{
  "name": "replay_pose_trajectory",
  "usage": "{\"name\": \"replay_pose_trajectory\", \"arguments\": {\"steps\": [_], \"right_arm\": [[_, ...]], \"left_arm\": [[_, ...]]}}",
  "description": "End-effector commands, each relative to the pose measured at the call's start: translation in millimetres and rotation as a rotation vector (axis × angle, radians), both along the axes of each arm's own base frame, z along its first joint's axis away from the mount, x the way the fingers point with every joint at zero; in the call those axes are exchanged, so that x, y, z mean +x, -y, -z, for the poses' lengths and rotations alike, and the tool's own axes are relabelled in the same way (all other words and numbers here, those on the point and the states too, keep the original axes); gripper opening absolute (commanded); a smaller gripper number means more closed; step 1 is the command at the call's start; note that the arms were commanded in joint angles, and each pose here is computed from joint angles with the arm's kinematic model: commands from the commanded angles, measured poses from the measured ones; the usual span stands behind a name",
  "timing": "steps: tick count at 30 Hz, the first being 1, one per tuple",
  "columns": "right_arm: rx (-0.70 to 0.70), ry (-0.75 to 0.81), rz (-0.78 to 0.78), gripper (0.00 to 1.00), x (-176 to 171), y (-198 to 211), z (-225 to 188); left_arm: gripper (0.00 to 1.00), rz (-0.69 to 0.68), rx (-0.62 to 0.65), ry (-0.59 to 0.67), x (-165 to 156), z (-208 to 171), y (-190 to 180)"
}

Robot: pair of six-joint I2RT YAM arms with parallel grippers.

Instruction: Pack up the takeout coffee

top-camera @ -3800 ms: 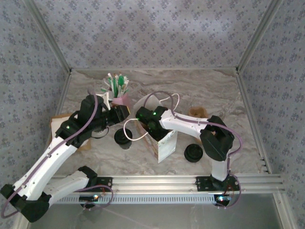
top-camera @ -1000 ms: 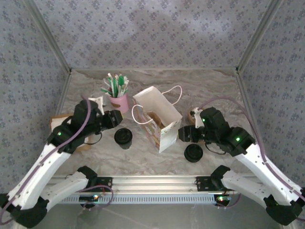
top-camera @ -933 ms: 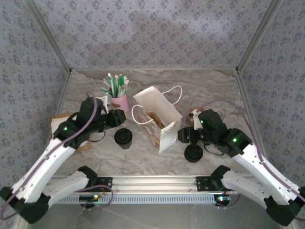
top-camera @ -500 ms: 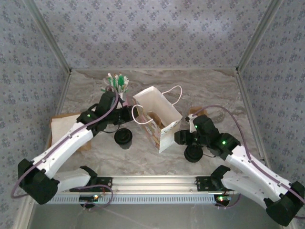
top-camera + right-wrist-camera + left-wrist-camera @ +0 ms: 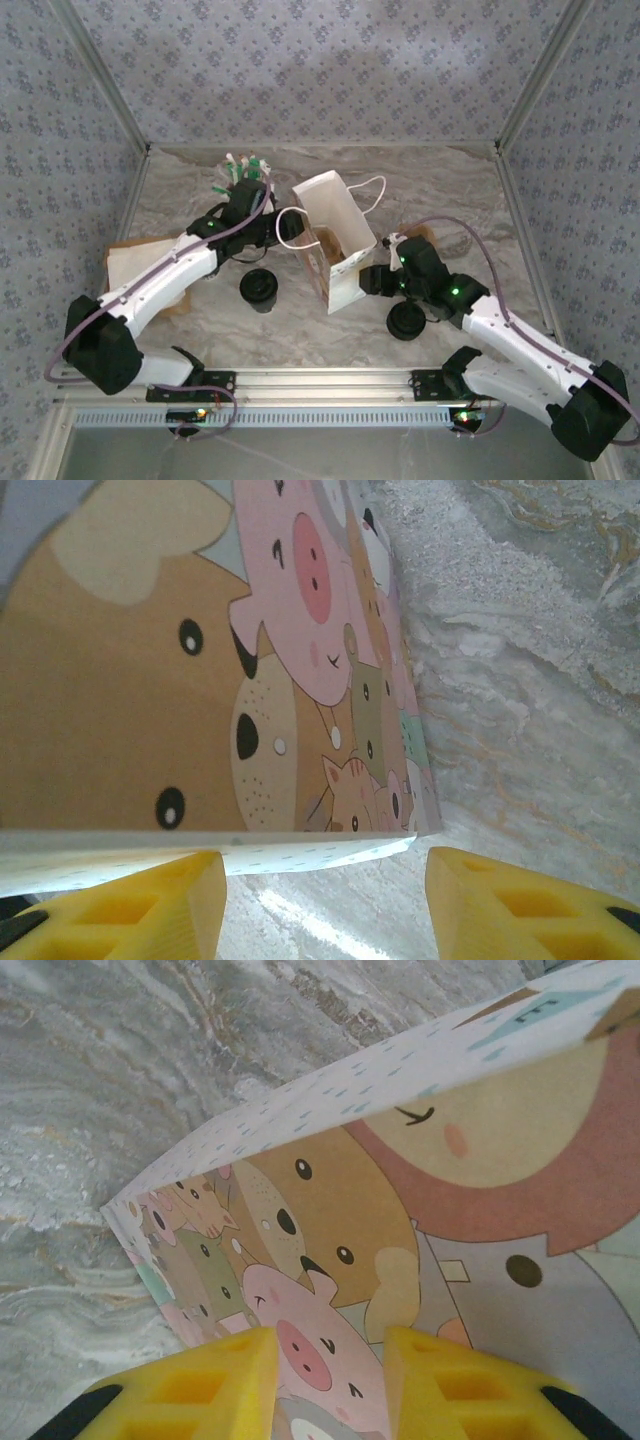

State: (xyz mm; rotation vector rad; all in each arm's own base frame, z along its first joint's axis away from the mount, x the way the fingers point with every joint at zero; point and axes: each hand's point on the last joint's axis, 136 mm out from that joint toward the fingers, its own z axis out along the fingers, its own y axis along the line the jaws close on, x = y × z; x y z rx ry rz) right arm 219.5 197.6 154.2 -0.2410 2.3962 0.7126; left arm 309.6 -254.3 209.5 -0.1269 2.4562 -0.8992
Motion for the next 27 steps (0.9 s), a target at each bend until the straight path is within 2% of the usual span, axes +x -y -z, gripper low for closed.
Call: {"name": "replay_pose_trajectory", "arguments": {"steps": [1, 17, 27], "right_arm": [[-0.009, 0.037, -0.002, 0.57, 9, -1, -1], [-0.011, 0.022, -0.028, 0.58, 39, -26, 9], [-0.012, 0.006, -0.018, 0.58, 53, -32, 8]], "left_arm": [[0.33, -0.004, -0.015, 0.085, 18, -22, 3], [0.33, -0.052, -0.025, 0.126, 55, -26, -13], [0.34, -0.066, -0.045, 0.134, 53, -38, -22]]}}
